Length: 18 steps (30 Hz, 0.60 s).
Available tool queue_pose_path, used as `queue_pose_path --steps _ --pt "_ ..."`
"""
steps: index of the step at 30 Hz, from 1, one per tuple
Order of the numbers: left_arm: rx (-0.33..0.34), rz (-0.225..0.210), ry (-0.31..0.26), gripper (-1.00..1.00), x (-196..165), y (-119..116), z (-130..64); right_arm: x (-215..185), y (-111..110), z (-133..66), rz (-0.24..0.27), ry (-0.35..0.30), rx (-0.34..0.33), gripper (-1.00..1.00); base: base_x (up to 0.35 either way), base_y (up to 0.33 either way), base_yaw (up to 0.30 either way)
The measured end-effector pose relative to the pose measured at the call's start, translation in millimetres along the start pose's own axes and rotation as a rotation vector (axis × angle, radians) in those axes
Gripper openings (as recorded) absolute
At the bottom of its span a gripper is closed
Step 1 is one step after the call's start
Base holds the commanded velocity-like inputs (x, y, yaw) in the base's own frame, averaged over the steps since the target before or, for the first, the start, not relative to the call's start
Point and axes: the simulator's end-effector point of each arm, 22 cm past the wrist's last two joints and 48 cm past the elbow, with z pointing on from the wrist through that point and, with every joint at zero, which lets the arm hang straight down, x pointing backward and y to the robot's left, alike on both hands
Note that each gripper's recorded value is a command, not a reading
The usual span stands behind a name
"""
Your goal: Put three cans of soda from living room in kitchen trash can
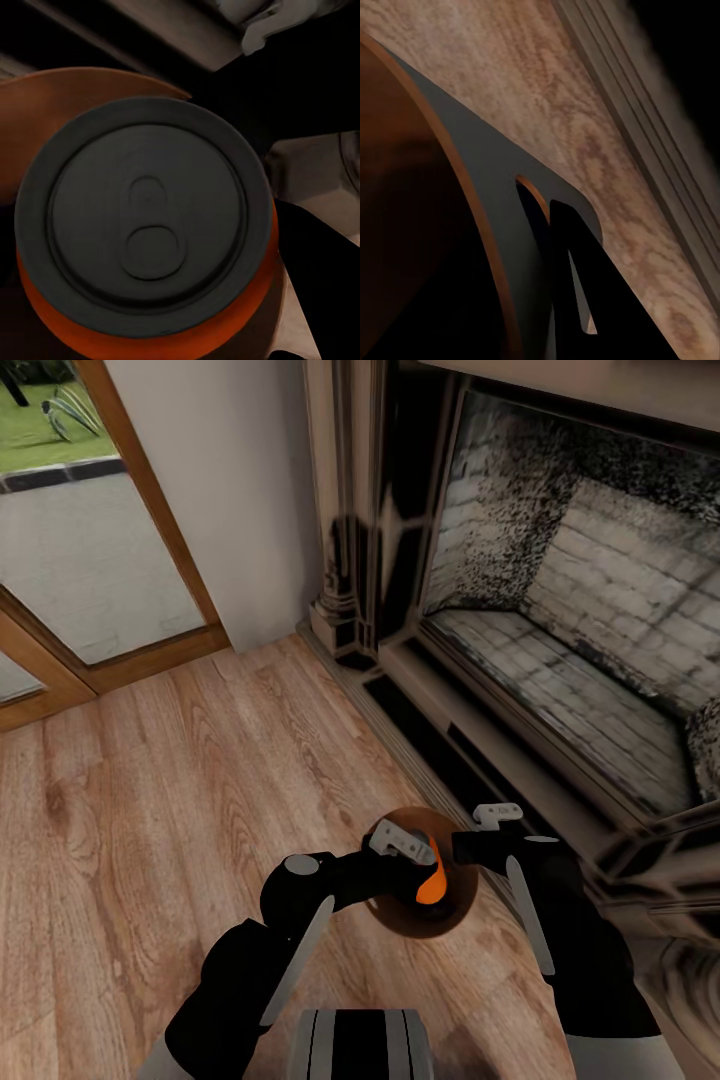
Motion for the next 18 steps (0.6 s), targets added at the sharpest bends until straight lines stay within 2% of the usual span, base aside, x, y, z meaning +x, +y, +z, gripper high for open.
queue_pose_path --steps 12,13,15,18 --pt "-0.06 0.045 0.029 -1.0 8.3 12.6 2.1 0.0 0.7 0.0 0.001 0.0 -0.003 -1.0 0.0 0.0 0.0" --pt "-0.07 0.047 0.031 1.0 8.9 14.7 2.4 0.0 0.9 0.0 0.001 0.0 -0.003 -1.0 0.0 0.0 0.0" --pt "-0.108 0.051 0.037 1.0 10.6 22.7 2.5 0.0 0.9 0.0 0.001 0.0 -0.003 -1.0 0.0 0.0 0.0" --pt "-0.124 0.053 0.04 1.0 11.5 26.1 2.5 0.0 0.4 0.0 0.001 0.0 -0.002 -1.0 0.0 0.0 0.0"
